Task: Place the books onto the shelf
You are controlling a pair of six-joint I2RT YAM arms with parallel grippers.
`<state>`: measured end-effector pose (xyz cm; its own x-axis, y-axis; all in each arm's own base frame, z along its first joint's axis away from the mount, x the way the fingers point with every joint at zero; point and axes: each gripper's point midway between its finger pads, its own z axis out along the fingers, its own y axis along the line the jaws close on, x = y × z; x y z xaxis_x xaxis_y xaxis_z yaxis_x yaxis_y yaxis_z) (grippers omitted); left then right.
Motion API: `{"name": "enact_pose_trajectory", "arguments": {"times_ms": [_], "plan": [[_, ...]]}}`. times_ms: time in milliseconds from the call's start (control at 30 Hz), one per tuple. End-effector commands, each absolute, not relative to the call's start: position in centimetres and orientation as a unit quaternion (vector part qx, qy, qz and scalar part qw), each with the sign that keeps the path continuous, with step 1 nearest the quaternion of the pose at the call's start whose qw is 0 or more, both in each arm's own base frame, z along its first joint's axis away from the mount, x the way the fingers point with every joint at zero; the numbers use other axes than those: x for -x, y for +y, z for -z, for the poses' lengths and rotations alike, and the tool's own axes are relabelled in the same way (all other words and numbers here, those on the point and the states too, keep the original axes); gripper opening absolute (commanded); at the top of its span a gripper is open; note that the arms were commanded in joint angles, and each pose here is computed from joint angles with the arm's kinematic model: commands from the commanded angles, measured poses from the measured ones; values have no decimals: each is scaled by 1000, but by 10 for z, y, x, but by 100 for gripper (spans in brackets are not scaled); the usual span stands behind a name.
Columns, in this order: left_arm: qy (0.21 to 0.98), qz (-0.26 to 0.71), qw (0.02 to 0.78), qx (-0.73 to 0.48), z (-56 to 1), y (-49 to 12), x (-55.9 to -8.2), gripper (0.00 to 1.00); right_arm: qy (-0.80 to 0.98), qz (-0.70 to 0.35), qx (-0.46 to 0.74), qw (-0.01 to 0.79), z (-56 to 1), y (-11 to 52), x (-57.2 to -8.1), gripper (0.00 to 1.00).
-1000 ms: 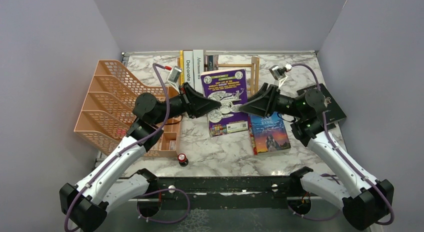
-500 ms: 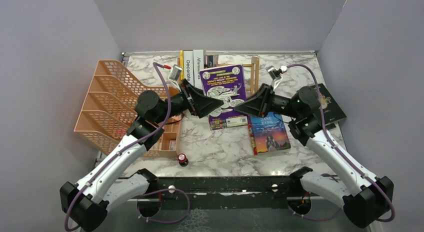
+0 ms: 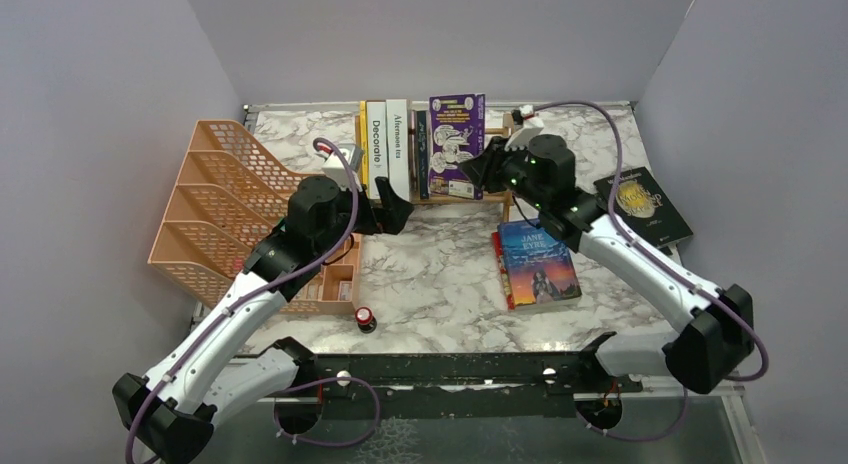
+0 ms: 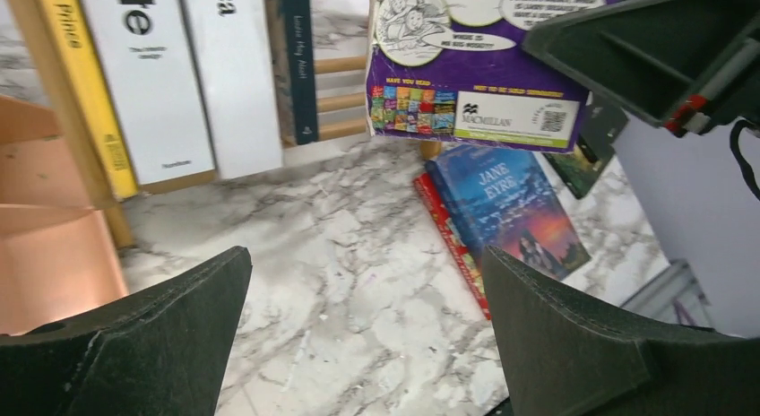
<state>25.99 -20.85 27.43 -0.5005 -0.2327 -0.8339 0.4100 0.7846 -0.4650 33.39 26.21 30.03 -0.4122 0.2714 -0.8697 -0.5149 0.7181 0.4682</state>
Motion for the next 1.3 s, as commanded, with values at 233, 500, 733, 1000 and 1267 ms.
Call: {"name": "enact_pose_trajectory", "arguments": {"times_ms": [233, 500, 733, 1000, 1267], "plan": [[824, 250, 506, -55, -247, -184, -268, 99, 772, -142, -4, 619, -289, 242, -408, 1], [832, 247, 495, -39, -238, -176, -274, 99, 775, -73, 12, 628, -256, 271, -437, 1], [838, 246, 486, -33, -231, -174, -277, 99, 790, -61, 19, 610, -221, 295, -447, 1], [841, 256, 475, -34, -227, -176, -278, 99, 804, -142, 43, 576, -190, 337, -439, 2], [843, 258, 472, -32, -226, -175, -279, 99, 806, -162, 52, 567, -178, 349, -440, 24]]}}
